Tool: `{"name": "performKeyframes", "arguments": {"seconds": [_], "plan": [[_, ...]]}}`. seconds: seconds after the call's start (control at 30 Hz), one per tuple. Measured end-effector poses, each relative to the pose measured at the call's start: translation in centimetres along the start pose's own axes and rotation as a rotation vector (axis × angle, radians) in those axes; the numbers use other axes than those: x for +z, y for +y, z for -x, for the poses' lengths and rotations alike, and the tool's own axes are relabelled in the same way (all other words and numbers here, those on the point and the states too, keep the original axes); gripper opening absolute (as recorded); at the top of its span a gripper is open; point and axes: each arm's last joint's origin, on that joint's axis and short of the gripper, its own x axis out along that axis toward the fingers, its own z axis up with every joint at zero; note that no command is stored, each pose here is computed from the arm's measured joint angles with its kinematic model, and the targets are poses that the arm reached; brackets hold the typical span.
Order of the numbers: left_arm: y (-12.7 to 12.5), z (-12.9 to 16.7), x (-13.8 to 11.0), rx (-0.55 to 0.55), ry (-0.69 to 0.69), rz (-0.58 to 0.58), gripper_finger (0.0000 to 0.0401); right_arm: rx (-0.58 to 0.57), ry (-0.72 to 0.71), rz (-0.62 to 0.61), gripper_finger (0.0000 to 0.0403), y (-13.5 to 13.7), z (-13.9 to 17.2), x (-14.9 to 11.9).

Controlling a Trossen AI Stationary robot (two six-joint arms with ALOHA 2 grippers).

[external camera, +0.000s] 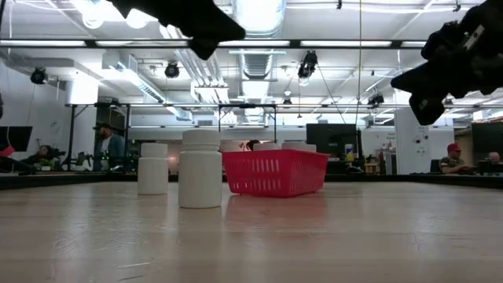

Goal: Pick and place pill bottles into a basket
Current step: Put the top white pill bottle into the red basket

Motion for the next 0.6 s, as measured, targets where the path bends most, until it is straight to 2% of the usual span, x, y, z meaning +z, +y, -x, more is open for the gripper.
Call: {"name": "performKeyframes", "arguments": {"seconds": [0.17, 0.43, 0.6], "plan": [[-0.2, 0.9, -1.6, 0.001, -0.013, 0.068, 0.0003, -0.009, -0.034, 0.0, 0.0009, 0.1, -0.1, 0.3], [-0.7, 3.5, -3.5, -0.004, -0.179, 0.112, 0.0003, 0.038, -0.128, 0.007, 0.0009, 0.5, 0.0, 1.2], [-0.9, 5.9, -5.4, 0.072, -0.212, 0.139, 0.0003, 0.063, -0.186, 0.032, 0.0009, 0.8, 0.1, 1.7]]}}
